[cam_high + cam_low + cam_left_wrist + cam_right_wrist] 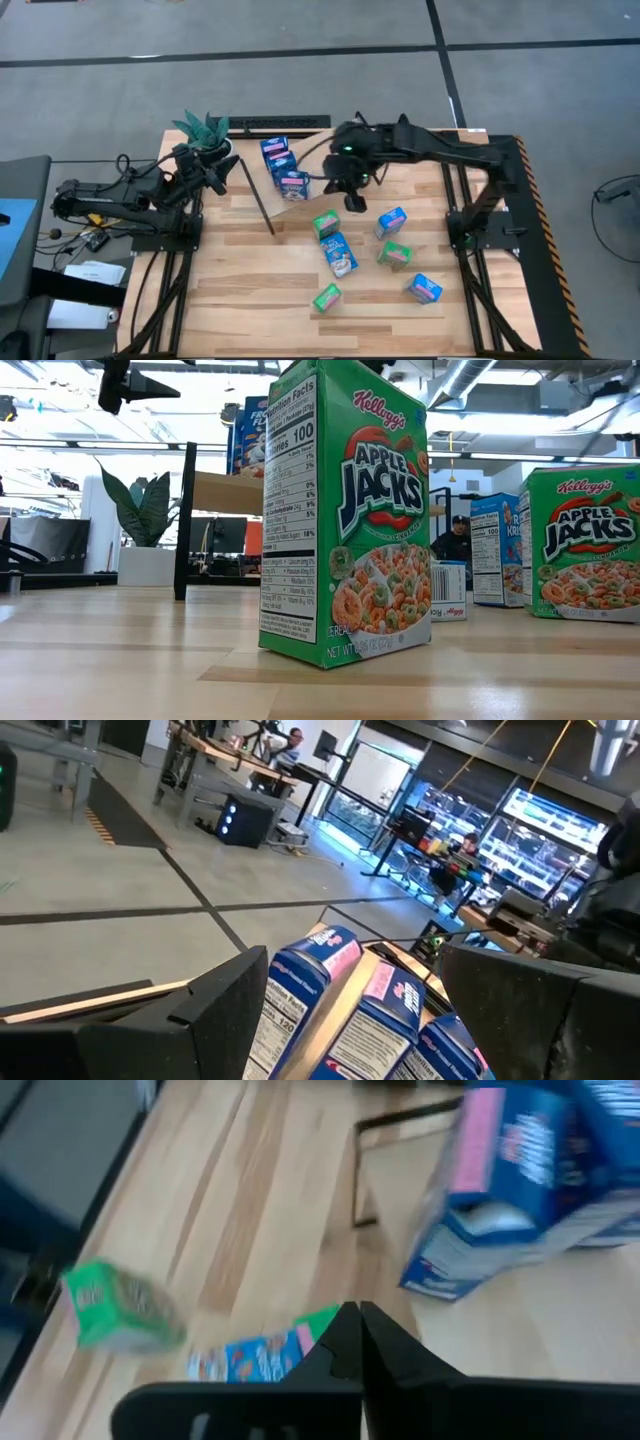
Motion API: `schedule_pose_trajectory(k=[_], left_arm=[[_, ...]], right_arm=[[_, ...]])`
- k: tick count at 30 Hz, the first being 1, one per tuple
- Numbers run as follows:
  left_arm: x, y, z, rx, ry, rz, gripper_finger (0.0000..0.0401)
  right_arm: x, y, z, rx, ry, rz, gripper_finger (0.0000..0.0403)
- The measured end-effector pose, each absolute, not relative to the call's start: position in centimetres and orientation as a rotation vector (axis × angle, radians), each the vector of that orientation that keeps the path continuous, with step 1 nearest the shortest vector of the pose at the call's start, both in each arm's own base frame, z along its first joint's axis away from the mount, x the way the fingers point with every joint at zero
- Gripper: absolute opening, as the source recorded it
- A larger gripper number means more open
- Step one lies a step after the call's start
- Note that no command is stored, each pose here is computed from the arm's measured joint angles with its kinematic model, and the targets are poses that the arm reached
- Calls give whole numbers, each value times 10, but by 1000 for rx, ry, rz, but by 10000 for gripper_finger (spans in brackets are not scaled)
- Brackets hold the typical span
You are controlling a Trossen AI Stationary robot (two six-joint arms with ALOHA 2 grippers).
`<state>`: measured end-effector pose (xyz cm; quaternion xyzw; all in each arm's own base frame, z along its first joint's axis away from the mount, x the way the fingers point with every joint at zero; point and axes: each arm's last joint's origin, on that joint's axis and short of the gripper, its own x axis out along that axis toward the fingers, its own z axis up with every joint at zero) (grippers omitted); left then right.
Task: Stack cereal on shelf
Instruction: Put the blue cereal box on the shelf and align it with the other blue cereal boxes
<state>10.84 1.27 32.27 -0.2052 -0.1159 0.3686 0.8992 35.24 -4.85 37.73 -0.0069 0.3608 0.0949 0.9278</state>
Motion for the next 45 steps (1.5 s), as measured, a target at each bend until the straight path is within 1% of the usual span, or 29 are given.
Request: schedule_pose_trajectory(k=[2, 5, 9, 13, 15, 17, 21, 29, 45], left_arm=[[108, 13, 323, -425, -241, 768, 283], [108, 13, 323, -434, -251, 789, 283], [107, 14, 324, -455, -273, 818, 283], [107, 14, 323, -471, -283, 835, 283], [107, 14, 323, -471, -283, 835, 283], [107, 14, 323, -474, -285, 841, 283], [106, 15, 323, -477, -291, 862, 283], [106, 15, 323, -477, -296, 884, 283], [106, 15, 323, -478, -297, 886, 283]], right_arm=[[349, -48, 370, -18, 637, 166, 17], [349, -47, 353, -45, 597, 120, 14], [352, -50, 340, -47, 586, 110, 6], [361, -54, 328, -66, 561, 112, 13], [363, -57, 320, -57, 602, 120, 15], [368, -62, 320, -63, 566, 134, 14], [371, -71, 313, -61, 566, 142, 9], [369, -83, 313, -75, 562, 124, 15], [376, -87, 308, -106, 538, 136, 14]])
